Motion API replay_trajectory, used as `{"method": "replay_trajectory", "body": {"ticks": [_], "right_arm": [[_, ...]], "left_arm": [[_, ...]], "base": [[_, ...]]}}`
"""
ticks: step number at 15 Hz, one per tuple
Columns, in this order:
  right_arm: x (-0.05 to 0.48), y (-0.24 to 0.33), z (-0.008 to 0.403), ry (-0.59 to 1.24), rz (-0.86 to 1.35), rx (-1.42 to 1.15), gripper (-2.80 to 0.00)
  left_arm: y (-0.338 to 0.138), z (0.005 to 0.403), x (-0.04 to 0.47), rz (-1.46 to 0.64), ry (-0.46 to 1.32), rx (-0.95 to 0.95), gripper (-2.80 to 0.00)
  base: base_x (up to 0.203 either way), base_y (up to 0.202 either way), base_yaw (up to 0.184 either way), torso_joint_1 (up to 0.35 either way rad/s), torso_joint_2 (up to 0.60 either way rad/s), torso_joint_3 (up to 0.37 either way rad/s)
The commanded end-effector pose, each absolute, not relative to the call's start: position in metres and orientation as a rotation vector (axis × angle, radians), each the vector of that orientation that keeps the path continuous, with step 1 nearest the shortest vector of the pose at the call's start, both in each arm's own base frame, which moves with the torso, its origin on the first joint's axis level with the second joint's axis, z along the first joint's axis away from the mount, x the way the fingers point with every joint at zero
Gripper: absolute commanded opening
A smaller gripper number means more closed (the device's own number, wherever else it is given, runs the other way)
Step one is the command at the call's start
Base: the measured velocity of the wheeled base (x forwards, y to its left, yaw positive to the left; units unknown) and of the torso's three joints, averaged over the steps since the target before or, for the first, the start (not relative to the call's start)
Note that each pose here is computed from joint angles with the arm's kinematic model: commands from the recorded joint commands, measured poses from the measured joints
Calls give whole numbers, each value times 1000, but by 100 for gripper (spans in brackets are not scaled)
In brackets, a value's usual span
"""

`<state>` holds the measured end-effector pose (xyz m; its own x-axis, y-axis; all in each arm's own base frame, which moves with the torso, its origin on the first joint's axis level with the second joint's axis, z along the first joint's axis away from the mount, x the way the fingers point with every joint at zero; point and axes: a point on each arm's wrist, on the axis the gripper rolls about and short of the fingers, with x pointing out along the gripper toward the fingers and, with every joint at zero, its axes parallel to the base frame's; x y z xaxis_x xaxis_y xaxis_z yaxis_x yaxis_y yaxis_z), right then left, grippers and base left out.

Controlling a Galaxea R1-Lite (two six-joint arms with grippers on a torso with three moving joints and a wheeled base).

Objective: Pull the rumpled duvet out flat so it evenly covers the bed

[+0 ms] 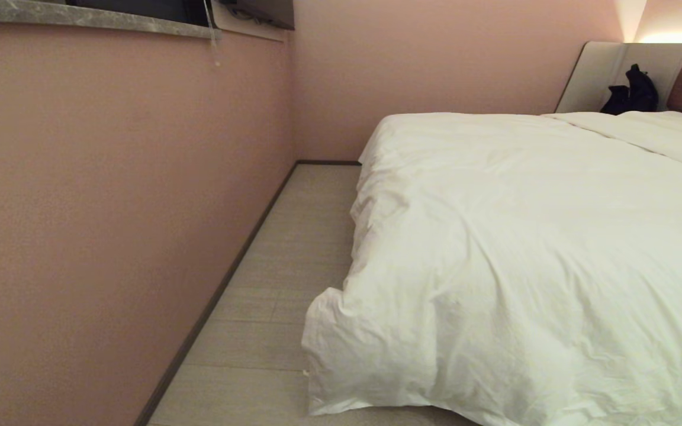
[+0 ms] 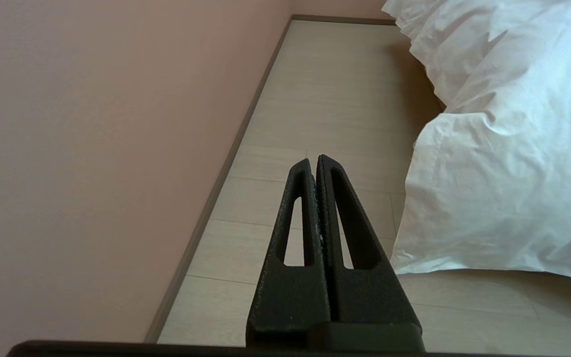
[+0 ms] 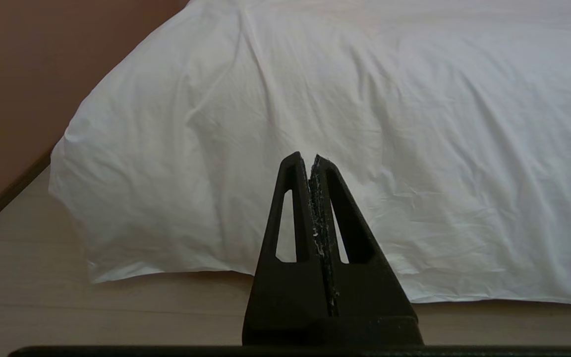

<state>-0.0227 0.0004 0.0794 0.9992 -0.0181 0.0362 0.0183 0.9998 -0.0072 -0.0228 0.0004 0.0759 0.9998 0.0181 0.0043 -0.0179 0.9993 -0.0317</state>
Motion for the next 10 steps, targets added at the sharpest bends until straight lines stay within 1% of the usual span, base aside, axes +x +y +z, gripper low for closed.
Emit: {"method": "replay_trajectory", "body": {"ticks": [1,7,8,10], "right_arm": [[-23,0,79,-37,-19,-8,-280],[-23,0,79,-37,-17,-8,-280],[-23,0,79,-37,-17,-8,-280],[-23,0,79,-37,-19,-8,-280]], "left_arm": [[0,76,-23,19,-5,-32,-280],[1,76,-23,23,-4,-38,-280],[1,76,-23,23,-4,-40,-280],[1,76,-23,23,-4,-41,-280]], "base": [[0,0,0,0,0,0],[0,0,0,0,0,0],[-66,0,-5,6,7,-1],[-171,0,1,4,1,3]]}}
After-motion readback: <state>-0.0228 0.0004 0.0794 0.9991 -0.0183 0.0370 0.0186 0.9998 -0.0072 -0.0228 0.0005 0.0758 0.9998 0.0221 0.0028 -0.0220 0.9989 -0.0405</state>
